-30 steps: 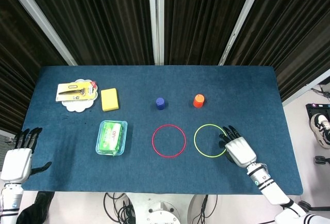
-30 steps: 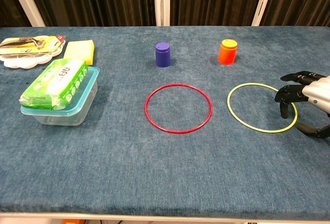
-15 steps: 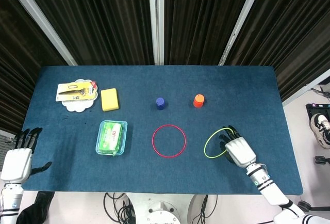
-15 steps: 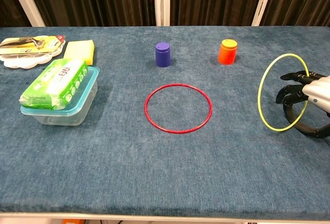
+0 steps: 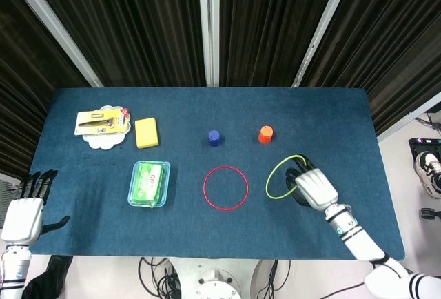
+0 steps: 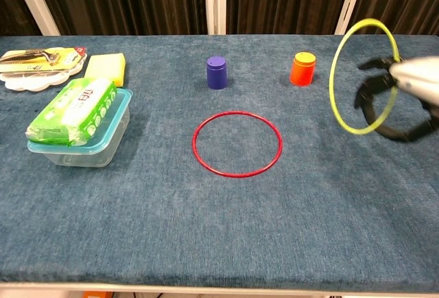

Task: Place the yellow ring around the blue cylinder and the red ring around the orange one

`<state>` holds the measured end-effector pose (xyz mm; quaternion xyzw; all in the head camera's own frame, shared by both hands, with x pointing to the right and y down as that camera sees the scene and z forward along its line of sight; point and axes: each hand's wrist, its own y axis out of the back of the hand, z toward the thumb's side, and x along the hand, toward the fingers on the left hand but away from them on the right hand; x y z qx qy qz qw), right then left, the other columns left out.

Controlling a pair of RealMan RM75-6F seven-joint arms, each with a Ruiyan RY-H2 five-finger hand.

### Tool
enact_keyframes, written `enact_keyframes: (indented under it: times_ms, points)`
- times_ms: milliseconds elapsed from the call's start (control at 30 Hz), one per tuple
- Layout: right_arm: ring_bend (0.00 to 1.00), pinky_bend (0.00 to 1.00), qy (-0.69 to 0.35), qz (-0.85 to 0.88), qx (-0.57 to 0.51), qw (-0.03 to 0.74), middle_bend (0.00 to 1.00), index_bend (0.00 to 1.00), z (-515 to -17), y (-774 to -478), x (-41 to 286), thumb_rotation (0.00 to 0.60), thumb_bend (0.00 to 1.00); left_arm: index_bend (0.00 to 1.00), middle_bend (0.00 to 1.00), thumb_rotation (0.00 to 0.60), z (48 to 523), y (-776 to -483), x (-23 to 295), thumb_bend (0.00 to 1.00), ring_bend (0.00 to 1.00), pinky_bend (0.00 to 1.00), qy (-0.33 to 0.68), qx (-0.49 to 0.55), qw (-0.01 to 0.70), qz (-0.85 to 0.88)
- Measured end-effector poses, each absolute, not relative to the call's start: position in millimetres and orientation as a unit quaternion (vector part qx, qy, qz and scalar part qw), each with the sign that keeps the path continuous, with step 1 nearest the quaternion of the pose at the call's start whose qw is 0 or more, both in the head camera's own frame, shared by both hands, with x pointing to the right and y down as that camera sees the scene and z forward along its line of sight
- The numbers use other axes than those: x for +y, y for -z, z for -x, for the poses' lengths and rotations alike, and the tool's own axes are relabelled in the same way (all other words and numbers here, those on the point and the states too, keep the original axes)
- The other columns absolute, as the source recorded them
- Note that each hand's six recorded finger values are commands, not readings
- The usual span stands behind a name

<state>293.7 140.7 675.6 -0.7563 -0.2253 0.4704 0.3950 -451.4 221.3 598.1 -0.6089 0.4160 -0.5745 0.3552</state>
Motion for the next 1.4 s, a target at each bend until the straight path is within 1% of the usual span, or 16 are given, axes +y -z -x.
enact_keyframes:
  times_ms: [200, 400, 633, 833, 900, 1033, 1100, 1233, 1400]
  points:
    - [0.01, 0.00, -0.474, 0.774, -0.200, 0.369, 0.32, 0.65, -255.7, -671.0, 89.7, 0.600, 0.38, 0.06, 0.05, 0.600, 451.1, -597.2, 223.1, 0.09, 0.00, 0.00, 0.575, 0.417, 0.354, 0.608]
    - [0.00, 0.00, -0.482, 0.790, -0.175, 0.336, 0.32, 0.65, -208.5, -672.9, 48.0, 0.600, 0.38, 0.06, 0.05, 0.600, 453.6, -597.6, 224.7, 0.09, 0.00, 0.00, 0.579, 0.418, 0.350, 0.606]
    - [0.00, 0.00, -0.492, 0.801, -0.154, 0.303, 0.32, 0.65, -155.6, -689.0, 21.0, 0.600, 0.38, 0.06, 0.05, 0.600, 456.6, -598.3, 224.7, 0.09, 0.00, 0.00, 0.583, 0.418, 0.348, 0.604]
    - [0.00, 0.00, -0.512, 0.799, -0.138, 0.284, 0.32, 0.63, -123.8, -709.2, 14.0, 0.600, 0.38, 0.06, 0.05, 0.600, 459.0, -600.5, 226.1, 0.09, 0.00, 0.00, 0.586, 0.418, 0.342, 0.604]
    - [0.00, 0.00, -0.519, 0.796, -0.133, 0.283, 0.32, 0.62, -114.2, -716.1, 14.6, 0.600, 0.34, 0.06, 0.05, 0.600, 459.4, -601.0, 226.3, 0.09, 0.00, 0.00, 0.586, 0.418, 0.341, 0.604]
    - [0.00, 0.00, -0.530, 0.788, -0.132, 0.284, 0.32, 0.58, -104.1, -725.2, 16.7, 0.600, 0.14, 0.06, 0.05, 0.600, 460.3, -602.0, 227.2, 0.09, 0.00, 0.00, 0.587, 0.418, 0.339, 0.604]
    - [0.00, 0.00, -0.535, 0.784, -0.134, 0.285, 0.32, 0.57, -102.0, -727.9, 17.2, 0.600, 0.08, 0.06, 0.05, 0.600, 460.4, -602.0, 227.2, 0.09, 0.00, 0.00, 0.587, 0.418, 0.339, 0.604]
    - [0.00, 0.00, -0.541, 0.779, -0.138, 0.285, 0.32, 0.54, -100.3, -729.9, 17.1, 0.600, 0.02, 0.06, 0.05, 0.600, 460.5, -602.6, 227.1, 0.09, 0.00, 0.00, 0.587, 0.418, 0.339, 0.605]
    - [0.00, 0.00, -0.544, 0.776, -0.145, 0.283, 0.32, 0.51, -99.8, -728.7, 15.5, 0.600, 0.00, 0.06, 0.05, 0.600, 460.8, -603.6, 227.4, 0.09, 0.00, 0.00, 0.587, 0.418, 0.337, 0.606]
